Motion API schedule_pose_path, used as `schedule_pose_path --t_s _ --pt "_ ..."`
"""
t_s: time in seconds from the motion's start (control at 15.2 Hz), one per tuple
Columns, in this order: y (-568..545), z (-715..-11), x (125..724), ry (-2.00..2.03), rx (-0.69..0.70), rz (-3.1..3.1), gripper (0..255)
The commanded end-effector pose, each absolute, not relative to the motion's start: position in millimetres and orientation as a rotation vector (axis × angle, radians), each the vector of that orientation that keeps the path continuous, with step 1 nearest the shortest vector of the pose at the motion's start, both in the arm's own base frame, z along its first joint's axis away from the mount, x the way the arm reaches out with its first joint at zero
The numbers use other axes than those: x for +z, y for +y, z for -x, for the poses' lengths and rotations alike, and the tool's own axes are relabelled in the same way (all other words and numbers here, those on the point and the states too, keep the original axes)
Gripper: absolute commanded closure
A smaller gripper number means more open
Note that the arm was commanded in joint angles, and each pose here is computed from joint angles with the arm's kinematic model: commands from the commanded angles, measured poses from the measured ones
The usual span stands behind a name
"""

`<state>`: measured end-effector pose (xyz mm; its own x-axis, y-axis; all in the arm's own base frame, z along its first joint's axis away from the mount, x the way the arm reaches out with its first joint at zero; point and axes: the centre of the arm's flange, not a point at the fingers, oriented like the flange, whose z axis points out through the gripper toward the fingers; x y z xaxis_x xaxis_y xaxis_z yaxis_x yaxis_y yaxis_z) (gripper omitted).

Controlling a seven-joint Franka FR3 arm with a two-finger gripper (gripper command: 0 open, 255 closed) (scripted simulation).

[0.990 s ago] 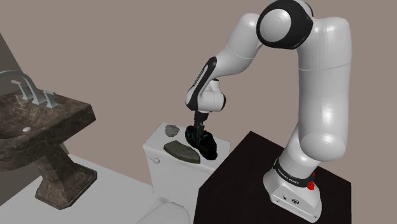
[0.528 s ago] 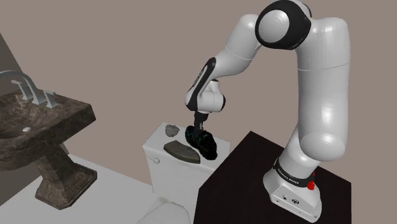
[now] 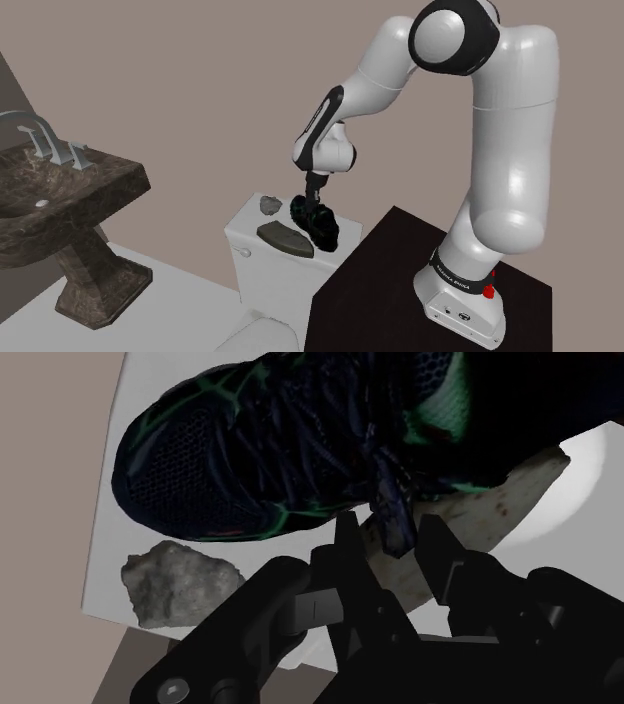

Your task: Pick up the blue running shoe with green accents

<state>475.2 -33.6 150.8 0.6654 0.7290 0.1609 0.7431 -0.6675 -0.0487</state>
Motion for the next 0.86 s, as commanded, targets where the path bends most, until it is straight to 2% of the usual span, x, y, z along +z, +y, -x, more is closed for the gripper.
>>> schedule_pose_path --t_s 0.0,0.79 --pt "-32.9 -475.4 162.1 -1.227 -0.197 2.766 255" --pt "-32.9 -475.4 215.7 -1.227 -0.197 2.766 255"
